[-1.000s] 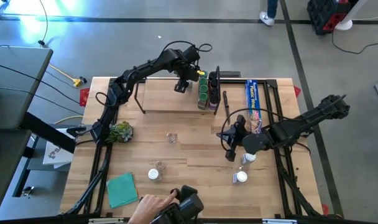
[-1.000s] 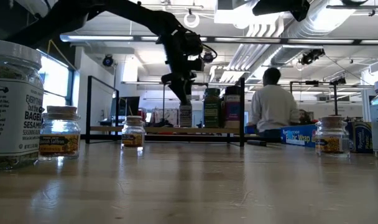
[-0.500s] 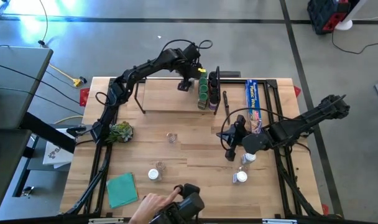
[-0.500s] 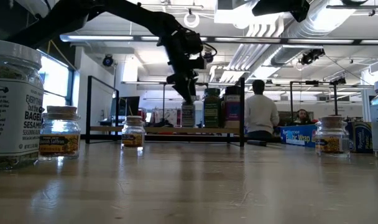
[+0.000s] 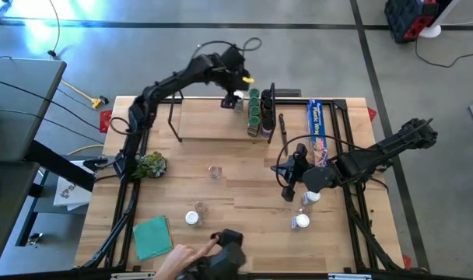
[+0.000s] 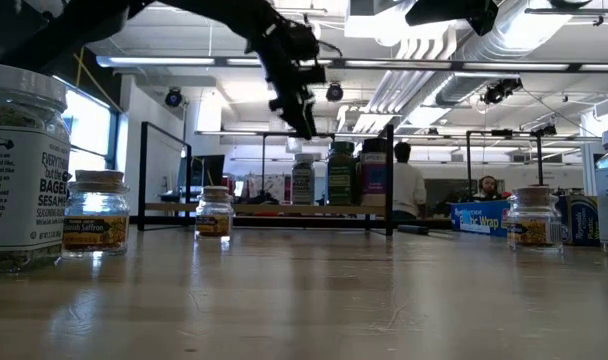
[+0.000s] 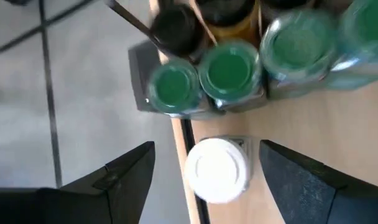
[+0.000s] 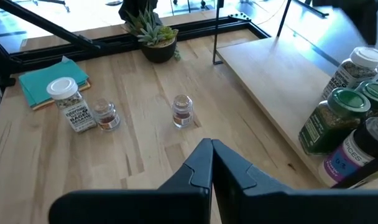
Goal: Shelf spices
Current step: Put the white seasoning bottle on the shelf
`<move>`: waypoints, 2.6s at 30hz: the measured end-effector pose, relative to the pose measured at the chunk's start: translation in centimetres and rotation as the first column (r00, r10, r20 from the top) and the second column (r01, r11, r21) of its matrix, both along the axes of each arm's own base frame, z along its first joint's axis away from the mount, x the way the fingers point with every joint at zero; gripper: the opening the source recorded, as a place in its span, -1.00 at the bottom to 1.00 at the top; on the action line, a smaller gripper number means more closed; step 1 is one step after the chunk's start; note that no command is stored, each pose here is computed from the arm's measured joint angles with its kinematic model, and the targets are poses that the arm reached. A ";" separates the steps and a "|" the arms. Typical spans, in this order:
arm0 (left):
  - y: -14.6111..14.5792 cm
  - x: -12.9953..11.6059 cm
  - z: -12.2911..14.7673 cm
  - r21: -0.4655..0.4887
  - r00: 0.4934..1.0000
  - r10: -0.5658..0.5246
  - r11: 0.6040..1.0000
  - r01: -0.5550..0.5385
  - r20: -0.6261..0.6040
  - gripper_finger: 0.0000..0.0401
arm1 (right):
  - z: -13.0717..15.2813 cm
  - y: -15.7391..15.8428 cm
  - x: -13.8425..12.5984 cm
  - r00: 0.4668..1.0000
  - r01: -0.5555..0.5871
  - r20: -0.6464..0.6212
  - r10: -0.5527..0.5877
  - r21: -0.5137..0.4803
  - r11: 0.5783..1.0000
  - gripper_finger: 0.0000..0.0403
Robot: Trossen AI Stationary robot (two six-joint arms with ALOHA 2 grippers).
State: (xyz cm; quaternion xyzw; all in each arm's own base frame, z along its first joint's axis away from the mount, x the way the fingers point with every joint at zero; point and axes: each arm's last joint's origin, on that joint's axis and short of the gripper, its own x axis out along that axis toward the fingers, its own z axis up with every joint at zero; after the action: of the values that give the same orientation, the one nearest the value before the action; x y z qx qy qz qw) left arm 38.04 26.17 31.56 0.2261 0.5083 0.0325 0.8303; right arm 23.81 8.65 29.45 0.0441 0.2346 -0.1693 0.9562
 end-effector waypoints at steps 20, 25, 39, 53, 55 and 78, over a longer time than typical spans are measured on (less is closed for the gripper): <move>2.2 -6.8 -10.1 -0.398 0.940 0.341 0.862 -0.312 0.000 -0.96 | 0.0 -0.1 0.0 1.000 -0.006 -0.017 0.006 -0.052 0.999 -1.00; 1.9 -6.0 -11.3 -0.406 0.922 0.380 0.856 -0.321 0.071 -0.97 | 0.0 -0.1 0.0 1.000 0.004 -0.013 -0.005 -0.054 0.999 -1.00; 0.6 -4.0 -11.3 -0.392 0.918 0.358 0.879 -0.271 0.168 -1.00 | 0.0 -0.1 -0.1 1.000 0.017 -0.009 -0.017 -0.063 0.998 -1.00; 0.9 -5.0 -11.8 -0.316 0.867 0.496 0.831 -0.457 0.052 -1.00 | 0.0 -0.1 -0.1 1.000 0.018 -0.008 -0.019 -0.060 0.998 -1.00; 1.3 -5.1 -11.7 -0.319 0.856 0.511 0.826 -0.464 0.080 -1.00 | 0.0 -0.1 -0.1 1.000 0.018 -0.008 -0.018 -0.061 0.998 -1.00; 0.1 -3.3 -11.2 -0.407 0.873 0.454 0.842 -0.355 0.179 -1.00 | 0.0 -0.1 -0.1 1.000 0.021 -0.006 -0.021 -0.055 0.998 -1.00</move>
State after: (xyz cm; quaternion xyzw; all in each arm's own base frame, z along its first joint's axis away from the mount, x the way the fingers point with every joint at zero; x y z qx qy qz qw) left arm 34.77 26.25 20.39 -0.0503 0.4247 0.1450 0.8922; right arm 23.76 8.51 29.44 0.0196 0.2326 -0.1860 0.9544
